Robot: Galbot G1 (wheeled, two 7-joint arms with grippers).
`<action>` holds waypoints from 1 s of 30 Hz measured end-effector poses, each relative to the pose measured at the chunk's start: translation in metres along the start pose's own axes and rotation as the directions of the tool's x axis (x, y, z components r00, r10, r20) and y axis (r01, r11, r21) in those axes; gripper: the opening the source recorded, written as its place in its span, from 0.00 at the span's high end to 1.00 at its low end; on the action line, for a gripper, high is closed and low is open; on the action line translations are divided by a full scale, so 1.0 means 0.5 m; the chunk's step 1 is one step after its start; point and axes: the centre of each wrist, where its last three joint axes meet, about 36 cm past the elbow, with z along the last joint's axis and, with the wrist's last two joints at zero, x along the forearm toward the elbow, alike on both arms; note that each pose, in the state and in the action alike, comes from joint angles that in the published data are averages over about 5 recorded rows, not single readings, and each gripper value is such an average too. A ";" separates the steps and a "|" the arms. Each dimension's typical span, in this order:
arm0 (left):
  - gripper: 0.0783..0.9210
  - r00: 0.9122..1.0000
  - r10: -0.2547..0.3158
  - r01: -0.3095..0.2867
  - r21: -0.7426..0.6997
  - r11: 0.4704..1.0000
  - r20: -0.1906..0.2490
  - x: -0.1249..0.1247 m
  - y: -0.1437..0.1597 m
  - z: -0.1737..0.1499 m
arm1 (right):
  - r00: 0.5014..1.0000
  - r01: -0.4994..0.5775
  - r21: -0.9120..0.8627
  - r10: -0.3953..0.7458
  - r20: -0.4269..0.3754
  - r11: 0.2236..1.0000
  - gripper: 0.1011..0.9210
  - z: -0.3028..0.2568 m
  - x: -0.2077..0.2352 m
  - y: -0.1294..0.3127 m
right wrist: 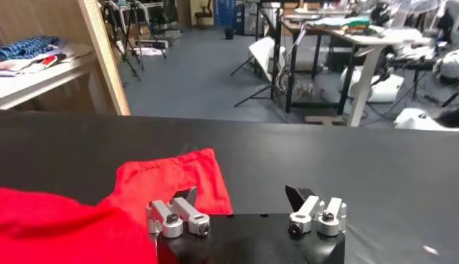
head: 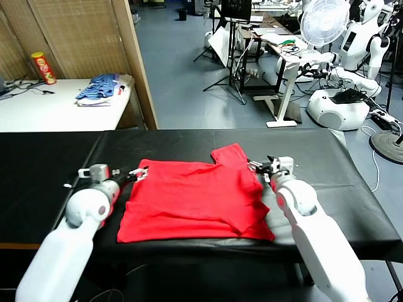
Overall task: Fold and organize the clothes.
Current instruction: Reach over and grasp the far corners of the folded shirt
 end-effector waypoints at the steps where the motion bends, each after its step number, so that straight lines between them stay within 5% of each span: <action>1: 0.15 1.000 -0.004 0.004 0.002 1.000 -0.007 -0.015 0.002 -0.004 | 1.000 0.001 -0.004 -0.001 -0.007 1.000 0.15 -0.002 -0.008 0.002; 10: 0.16 0.997 -0.026 0.026 0.001 1.000 -0.067 -0.115 0.005 -0.019 | 0.998 0.016 -0.047 -0.019 -0.055 0.999 0.24 -0.005 -0.059 0.019; 13: 0.26 0.997 -0.020 0.020 -0.003 1.000 -0.075 -0.131 0.011 -0.017 | 0.998 0.015 -0.055 -0.018 -0.063 0.998 0.40 0.000 -0.069 0.020; 22: 0.85 0.997 0.009 -0.010 -0.014 1.000 -0.071 -0.138 0.020 -0.012 | 0.999 0.034 -0.066 -0.035 -0.010 0.997 0.95 0.022 -0.076 0.032; 30: 0.94 0.999 0.003 -0.005 -0.024 1.000 -0.046 -0.128 0.020 -0.015 | 0.988 0.098 -0.081 -0.087 0.125 0.992 0.97 0.036 -0.039 0.016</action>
